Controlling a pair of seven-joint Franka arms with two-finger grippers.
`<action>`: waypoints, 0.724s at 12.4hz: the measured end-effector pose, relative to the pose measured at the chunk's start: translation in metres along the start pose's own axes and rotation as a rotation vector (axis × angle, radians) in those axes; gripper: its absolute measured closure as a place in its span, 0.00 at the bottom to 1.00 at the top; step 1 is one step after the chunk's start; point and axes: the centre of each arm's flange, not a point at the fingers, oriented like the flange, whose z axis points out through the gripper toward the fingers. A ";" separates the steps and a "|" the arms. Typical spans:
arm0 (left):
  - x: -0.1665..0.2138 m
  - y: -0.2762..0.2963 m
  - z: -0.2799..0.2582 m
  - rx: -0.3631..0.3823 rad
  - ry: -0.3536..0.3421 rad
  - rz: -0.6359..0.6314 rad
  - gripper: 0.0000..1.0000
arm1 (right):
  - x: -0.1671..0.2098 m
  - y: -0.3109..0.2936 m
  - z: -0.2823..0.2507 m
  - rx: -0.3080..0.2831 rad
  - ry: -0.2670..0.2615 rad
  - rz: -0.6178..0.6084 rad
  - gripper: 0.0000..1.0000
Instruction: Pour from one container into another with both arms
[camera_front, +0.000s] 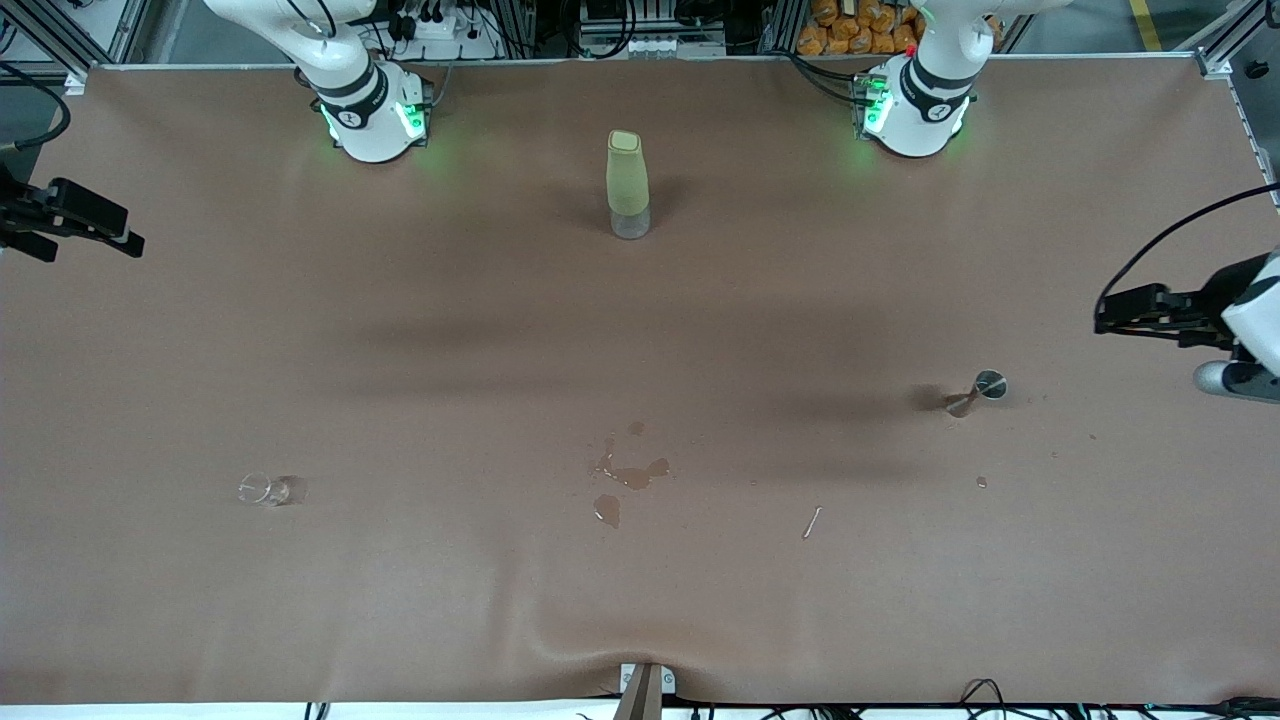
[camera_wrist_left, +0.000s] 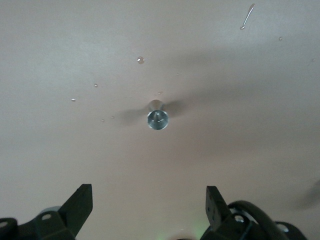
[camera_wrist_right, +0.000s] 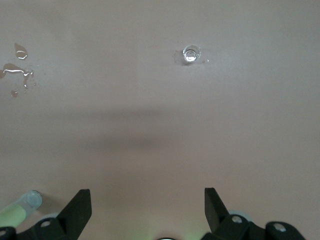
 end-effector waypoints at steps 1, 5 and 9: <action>-0.002 -0.008 -0.001 -0.001 0.002 0.011 0.00 | 0.000 0.001 0.000 -0.001 -0.001 0.007 0.00; -0.023 -0.004 -0.034 0.010 0.056 -0.005 0.00 | -0.001 0.002 0.001 -0.002 -0.010 0.019 0.00; -0.055 0.031 -0.063 0.048 0.050 -0.117 0.00 | -0.001 0.002 0.001 -0.002 -0.011 0.020 0.00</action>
